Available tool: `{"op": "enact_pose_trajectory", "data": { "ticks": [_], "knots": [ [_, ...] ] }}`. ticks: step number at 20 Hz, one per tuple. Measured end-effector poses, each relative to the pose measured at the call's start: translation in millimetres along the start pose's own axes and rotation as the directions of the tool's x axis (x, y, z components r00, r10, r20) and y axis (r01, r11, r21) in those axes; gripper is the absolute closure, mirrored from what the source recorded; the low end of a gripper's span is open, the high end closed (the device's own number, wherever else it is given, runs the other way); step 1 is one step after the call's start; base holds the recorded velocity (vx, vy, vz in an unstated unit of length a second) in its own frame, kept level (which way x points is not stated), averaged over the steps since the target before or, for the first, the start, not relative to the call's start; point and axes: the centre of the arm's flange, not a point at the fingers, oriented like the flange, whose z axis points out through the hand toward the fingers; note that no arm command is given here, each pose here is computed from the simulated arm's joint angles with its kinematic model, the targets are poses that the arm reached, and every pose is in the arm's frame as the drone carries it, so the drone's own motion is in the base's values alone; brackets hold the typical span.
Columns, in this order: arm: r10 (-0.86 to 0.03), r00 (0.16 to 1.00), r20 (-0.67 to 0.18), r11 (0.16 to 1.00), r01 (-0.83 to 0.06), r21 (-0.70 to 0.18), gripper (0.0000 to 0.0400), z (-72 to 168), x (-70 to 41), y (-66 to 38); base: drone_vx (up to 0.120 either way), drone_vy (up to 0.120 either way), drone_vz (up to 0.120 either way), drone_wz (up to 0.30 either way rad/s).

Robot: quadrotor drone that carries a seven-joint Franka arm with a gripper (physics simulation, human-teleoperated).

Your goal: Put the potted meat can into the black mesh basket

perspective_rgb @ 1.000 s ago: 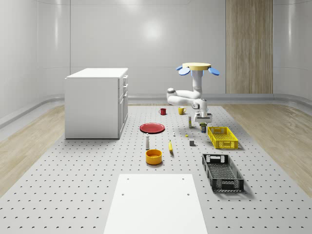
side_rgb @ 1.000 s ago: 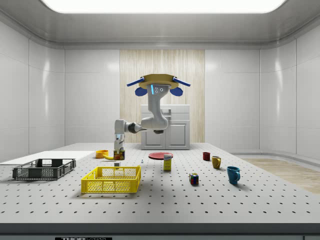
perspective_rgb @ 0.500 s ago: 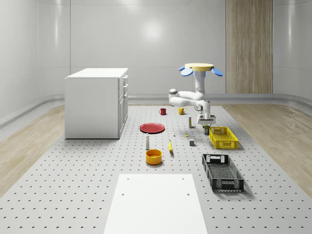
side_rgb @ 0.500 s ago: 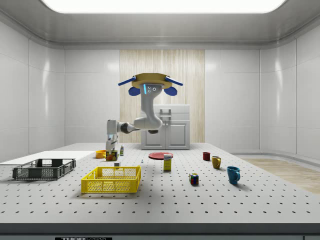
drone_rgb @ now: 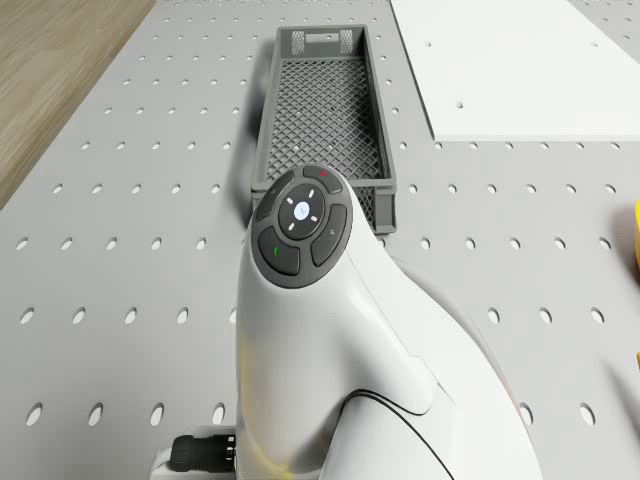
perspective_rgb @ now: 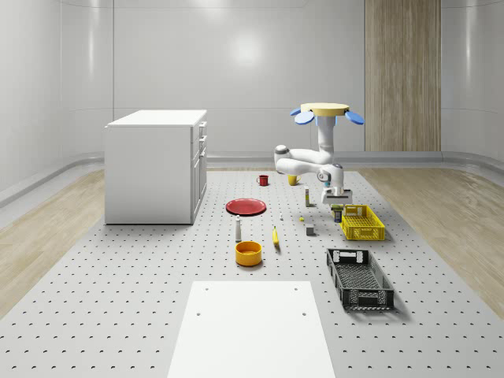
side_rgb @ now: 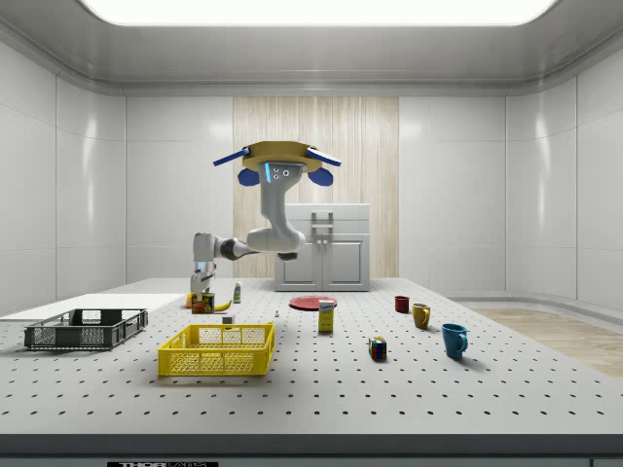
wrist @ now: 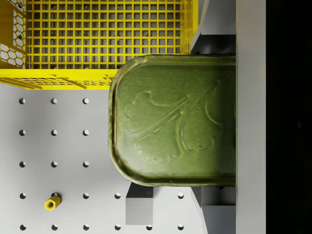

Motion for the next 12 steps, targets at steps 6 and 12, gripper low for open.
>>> {"op": "enact_pose_trajectory", "data": {
  "ticks": [6, 12],
  "knots": [
    [0.0, 1.0, 0.0, 1.0, 0.0, 0.0, 0.0108, 0.0, 0.0, 0.0, 0.12, 0.0, 0.0, 0.0],
    [0.0, 1.0, 0.0, 1.0, 0.0, 0.0, 0.0108, 0.0, 0.0, 0.0, 0.12, 0.033, 0.0, 0.0]
  ]
}}
